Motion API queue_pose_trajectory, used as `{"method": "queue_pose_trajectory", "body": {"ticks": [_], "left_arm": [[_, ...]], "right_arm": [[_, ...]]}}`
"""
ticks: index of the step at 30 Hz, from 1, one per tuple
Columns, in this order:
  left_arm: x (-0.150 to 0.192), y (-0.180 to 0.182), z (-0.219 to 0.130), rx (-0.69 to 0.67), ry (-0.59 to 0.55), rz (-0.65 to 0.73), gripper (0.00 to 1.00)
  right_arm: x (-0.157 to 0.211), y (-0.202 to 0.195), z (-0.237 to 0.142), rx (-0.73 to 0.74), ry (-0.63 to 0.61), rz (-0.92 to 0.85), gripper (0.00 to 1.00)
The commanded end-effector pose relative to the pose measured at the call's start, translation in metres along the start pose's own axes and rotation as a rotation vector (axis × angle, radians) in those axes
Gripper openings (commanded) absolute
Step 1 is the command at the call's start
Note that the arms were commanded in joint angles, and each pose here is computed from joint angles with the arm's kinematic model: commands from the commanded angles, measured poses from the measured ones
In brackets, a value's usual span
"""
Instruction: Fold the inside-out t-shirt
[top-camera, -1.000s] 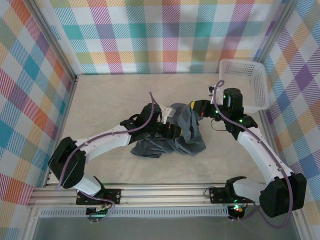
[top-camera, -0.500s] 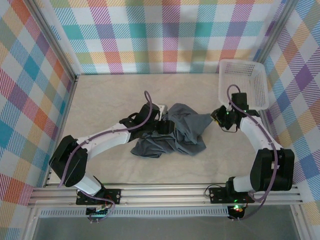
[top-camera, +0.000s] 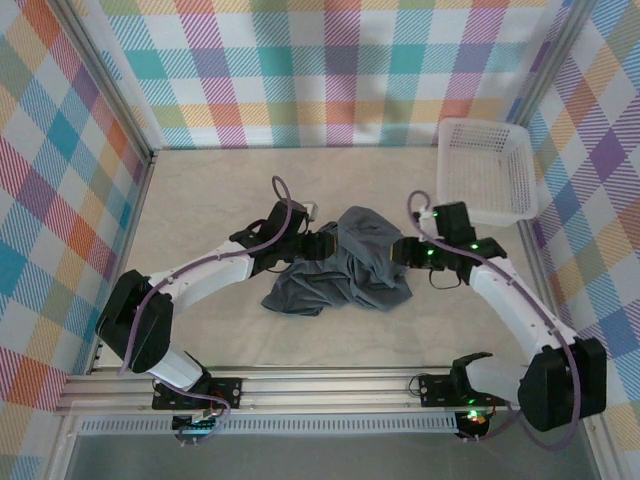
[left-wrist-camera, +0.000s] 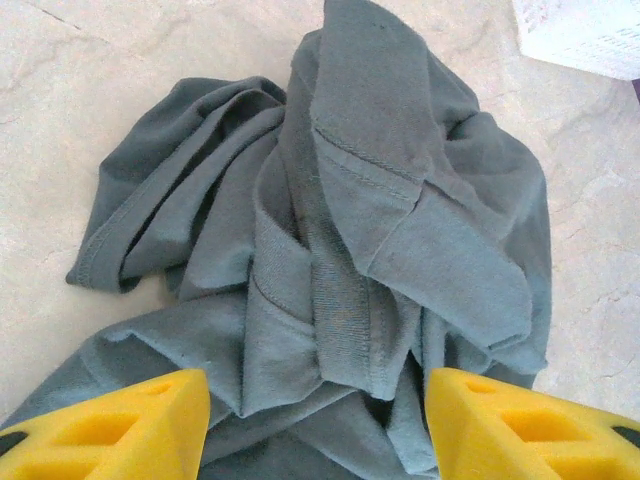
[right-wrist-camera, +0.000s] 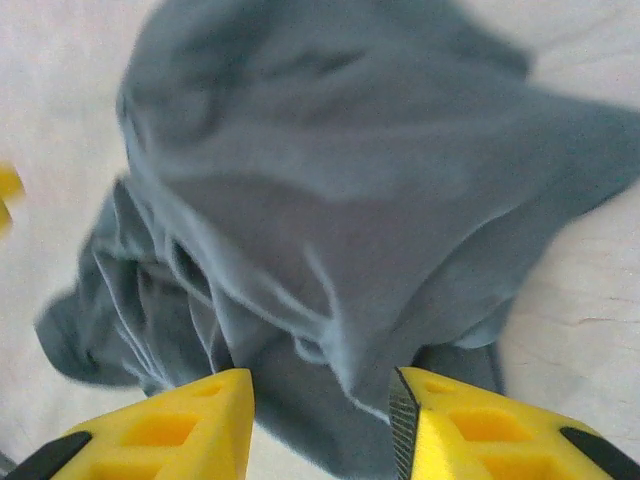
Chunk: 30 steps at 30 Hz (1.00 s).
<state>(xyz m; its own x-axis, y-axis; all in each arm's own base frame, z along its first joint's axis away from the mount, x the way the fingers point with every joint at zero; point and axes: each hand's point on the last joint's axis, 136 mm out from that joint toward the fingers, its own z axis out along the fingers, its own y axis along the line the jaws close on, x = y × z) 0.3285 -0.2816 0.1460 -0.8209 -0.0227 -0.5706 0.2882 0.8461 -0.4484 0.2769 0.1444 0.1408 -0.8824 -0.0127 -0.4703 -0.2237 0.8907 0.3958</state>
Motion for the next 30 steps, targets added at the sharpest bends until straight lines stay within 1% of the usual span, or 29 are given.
{"method": "queue_pose_trajectory", "body": {"ticks": [1, 2, 4, 6, 8, 11, 15, 16, 18, 19, 20, 21, 23, 24, 25, 28, 30], "left_arm": [[-0.006, 0.000, -0.010, -0.002, -0.013, -0.006, 0.59], [-0.006, 0.000, -0.011, 0.000, -0.014, -0.005, 0.59], [-0.004, 0.001, -0.012, -0.003, -0.011, -0.004, 0.59], [-0.004, 0.003, -0.013, -0.004, -0.012, -0.004, 0.59], [-0.003, 0.004, -0.013, -0.005, -0.011, -0.005, 0.59], [-0.003, 0.004, -0.014, -0.004, -0.014, -0.008, 0.59], [-0.001, 0.006, -0.015, -0.006, -0.015, -0.010, 0.59], [-0.001, 0.007, -0.015, -0.006, -0.014, -0.011, 0.59], [0.000, 0.009, -0.016, -0.010, -0.015, -0.014, 0.59], [0.000, 0.010, -0.017, -0.012, -0.016, -0.016, 0.59], [0.000, 0.011, -0.019, -0.013, -0.017, -0.021, 0.59], [0.003, 0.014, -0.020, -0.018, -0.011, -0.026, 0.59], [0.011, 0.020, -0.026, -0.032, 0.002, -0.038, 0.59], [0.015, 0.024, -0.029, -0.044, 0.008, -0.049, 0.59], [0.026, 0.033, -0.034, -0.079, 0.041, -0.068, 0.59], [0.050, 0.057, -0.047, -0.172, 0.089, -0.153, 0.61], [0.071, 0.061, -0.044, -0.173, 0.151, -0.194, 0.69]], "right_arm": [[0.033, -0.017, 0.016, 0.141, 0.192, -0.130, 0.40], [0.040, -0.022, 0.019, 0.201, 0.247, -0.149, 0.41], [0.046, -0.032, 0.023, 0.303, 0.310, -0.178, 0.42], [0.051, -0.028, 0.028, 0.326, 0.353, -0.256, 0.42], [0.055, -0.023, 0.035, 0.342, 0.374, -0.329, 0.44], [0.055, -0.024, 0.046, 0.380, 0.378, -0.388, 0.46], [0.048, -0.020, 0.059, 0.355, 0.352, -0.410, 0.44], [0.047, -0.018, 0.062, 0.347, 0.351, -0.408, 0.43], [0.047, -0.018, 0.067, 0.347, 0.366, -0.409, 0.37], [0.046, -0.019, 0.068, 0.351, 0.371, -0.410, 0.31], [0.045, -0.019, 0.068, 0.357, 0.371, -0.409, 0.21], [0.042, -0.018, 0.065, 0.358, 0.358, -0.406, 0.12], [0.035, -0.008, 0.053, 0.328, 0.315, -0.394, 0.00], [0.029, -0.001, 0.043, 0.311, 0.284, -0.383, 0.00], [0.021, 0.008, 0.029, 0.291, 0.239, -0.371, 0.00], [-0.009, 0.024, -0.013, 0.272, 0.055, -0.332, 0.00], [-0.027, 0.034, -0.032, 0.248, -0.046, -0.299, 0.00]]}}
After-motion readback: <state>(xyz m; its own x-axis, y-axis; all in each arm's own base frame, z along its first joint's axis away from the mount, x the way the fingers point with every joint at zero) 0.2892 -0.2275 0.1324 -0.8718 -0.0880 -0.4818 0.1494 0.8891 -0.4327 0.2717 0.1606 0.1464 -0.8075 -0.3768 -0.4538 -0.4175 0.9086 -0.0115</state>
